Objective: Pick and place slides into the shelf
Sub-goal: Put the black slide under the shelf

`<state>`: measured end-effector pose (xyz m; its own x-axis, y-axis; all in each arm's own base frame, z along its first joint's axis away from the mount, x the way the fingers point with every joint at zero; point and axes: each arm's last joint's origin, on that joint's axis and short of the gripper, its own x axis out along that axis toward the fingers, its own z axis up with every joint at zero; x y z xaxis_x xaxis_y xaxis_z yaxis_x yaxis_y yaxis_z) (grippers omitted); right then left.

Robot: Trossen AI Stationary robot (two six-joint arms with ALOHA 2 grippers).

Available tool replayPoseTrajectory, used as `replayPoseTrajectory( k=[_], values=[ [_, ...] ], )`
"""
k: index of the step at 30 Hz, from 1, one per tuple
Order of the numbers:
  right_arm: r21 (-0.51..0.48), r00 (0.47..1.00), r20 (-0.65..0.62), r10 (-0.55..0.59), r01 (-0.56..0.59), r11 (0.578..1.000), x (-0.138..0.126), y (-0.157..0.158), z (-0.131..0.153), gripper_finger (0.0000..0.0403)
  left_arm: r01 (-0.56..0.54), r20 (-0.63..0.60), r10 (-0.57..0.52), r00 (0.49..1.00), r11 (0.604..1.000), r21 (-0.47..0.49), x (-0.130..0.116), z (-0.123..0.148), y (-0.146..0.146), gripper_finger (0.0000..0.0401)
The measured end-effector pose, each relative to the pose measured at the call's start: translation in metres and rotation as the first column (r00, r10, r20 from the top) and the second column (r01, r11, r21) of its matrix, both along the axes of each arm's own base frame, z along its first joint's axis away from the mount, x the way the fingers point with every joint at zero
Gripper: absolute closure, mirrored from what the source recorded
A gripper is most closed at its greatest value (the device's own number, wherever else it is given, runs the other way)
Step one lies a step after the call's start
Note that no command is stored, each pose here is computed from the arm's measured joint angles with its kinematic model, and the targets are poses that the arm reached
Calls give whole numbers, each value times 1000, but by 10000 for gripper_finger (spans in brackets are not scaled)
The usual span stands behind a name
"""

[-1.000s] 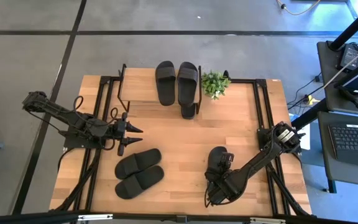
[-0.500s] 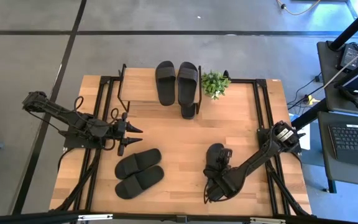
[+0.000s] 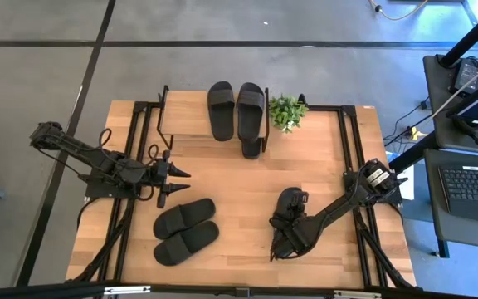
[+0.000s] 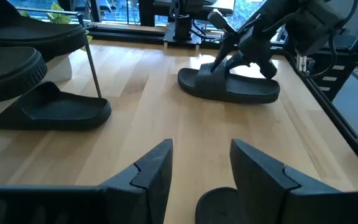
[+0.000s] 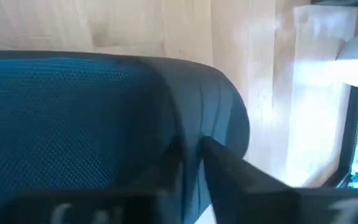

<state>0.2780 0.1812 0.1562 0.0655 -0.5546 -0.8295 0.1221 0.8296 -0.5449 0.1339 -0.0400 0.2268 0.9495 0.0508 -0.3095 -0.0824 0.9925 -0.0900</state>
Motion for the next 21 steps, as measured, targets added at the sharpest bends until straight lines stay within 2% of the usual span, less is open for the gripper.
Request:
replayPoseTrajectory(
  k=[3, 8, 12, 17, 21],
  values=[
    [6, 1000, 7, 0, -1, 1000, 2, 1, 3, 387, 0, 0, 0, 1000, 1000, 0, 0, 0, 0, 248],
    [25, 999, 20, -43, 42, 999, 11, 0, 20, 387, 0, 10, 0, 1000, 1000, -4, 0, 1, 0, 248],
    [32, 1000, 5, -13, 13, 999, 21, -9, 44, 391, 1, 72, 1, 997, 1000, -28, 2, 7, -1, 248],
    [7, 996, 58, 64, -64, 998, 29, -34, 81, 391, 4, 152, 5, 988, 998, -60, 4, 15, -1, 248],
    [12, 989, 109, 100, -102, 995, 26, -63, 115, 391, 9, 182, 5, 983, 997, -73, 4, 18, -2, 248]
  ],
)
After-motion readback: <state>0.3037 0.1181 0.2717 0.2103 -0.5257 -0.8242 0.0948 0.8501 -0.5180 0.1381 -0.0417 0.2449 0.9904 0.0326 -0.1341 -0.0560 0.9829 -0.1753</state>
